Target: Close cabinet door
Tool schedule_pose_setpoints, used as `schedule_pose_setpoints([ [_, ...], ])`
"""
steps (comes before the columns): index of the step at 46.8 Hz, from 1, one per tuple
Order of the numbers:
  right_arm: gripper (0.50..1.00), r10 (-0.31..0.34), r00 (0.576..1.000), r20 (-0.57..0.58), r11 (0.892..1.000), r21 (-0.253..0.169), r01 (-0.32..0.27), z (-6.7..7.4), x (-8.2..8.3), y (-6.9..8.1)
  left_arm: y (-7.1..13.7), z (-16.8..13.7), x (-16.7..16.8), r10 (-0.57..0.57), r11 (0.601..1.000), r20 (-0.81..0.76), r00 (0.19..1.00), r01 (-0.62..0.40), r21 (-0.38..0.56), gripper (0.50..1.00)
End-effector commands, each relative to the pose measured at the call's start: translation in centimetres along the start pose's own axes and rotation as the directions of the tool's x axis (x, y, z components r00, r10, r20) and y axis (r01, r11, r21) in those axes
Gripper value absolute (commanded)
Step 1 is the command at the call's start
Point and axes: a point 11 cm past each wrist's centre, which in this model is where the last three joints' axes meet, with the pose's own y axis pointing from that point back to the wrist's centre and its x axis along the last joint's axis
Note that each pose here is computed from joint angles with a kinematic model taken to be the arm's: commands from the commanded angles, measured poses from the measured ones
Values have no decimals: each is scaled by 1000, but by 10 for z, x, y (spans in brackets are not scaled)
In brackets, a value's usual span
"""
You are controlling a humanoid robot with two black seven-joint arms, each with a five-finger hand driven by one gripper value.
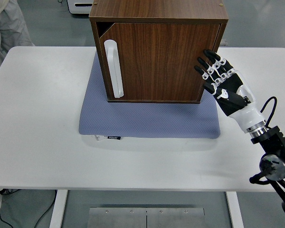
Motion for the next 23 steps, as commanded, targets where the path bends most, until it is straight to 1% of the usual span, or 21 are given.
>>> schedule_pose_setpoints([
  [1, 1000, 8, 1000, -8, 1000, 19, -8, -7, 4, 9, 0, 0, 0, 0, 1000, 0, 1000, 0, 1, 1000],
  [6, 1000, 35, 999, -10, 999, 35, -34, -14, 11, 23, 0, 0, 0, 0, 1000, 0, 1000, 0, 1, 1000],
  [12, 1000, 76, 997, -18, 996, 56, -75, -23, 23, 32, 0, 0, 0, 0, 1000, 0, 1000, 0, -1, 1000],
  [19, 1000, 107, 994, -29, 993, 43, -106, -21, 34, 34, 0, 0, 0, 0, 1000, 0, 1000, 0, 1, 1000],
  [23, 1000, 137, 990, -39, 990, 25, -136, -18, 44, 35, 0, 0, 0, 0, 1000, 0, 1000, 0, -1, 1000],
])
